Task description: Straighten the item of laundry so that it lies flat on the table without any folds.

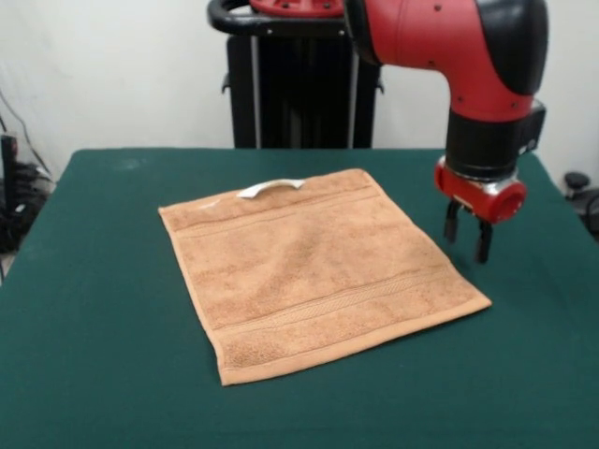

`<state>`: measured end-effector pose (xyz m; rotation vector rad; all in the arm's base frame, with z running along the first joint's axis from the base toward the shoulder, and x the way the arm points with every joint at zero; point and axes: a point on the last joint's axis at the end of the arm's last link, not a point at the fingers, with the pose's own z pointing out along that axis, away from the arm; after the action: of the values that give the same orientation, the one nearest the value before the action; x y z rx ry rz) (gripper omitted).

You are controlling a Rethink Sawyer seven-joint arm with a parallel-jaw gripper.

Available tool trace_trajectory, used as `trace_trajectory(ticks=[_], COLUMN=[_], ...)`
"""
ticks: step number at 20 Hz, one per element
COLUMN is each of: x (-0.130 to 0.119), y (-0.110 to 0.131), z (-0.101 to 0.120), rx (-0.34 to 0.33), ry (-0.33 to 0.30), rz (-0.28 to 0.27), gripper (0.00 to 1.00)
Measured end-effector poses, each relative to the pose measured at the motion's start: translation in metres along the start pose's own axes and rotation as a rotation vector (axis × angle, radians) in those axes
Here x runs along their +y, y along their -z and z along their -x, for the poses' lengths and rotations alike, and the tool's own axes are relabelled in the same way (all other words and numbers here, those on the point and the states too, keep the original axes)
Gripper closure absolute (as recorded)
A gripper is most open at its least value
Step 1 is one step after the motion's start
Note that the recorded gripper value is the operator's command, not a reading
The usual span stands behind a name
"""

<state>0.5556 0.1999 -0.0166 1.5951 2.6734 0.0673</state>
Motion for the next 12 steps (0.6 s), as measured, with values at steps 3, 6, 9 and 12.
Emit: trace_trajectory(ticks=[3,6,9,12], x=[0.002,0.002,0.0,-0.005], y=[0.02,0.043,0.057,0.07], z=[0.0,0.001,0.006,0.02], rx=[-0.002,-0.011,-0.022,-0.043], ry=[0.012,0.024,0.024,0.024], rz=[-0.01,-0.024,-0.033,-0.039], gripper=[0.0,0.0,0.0,0.0])
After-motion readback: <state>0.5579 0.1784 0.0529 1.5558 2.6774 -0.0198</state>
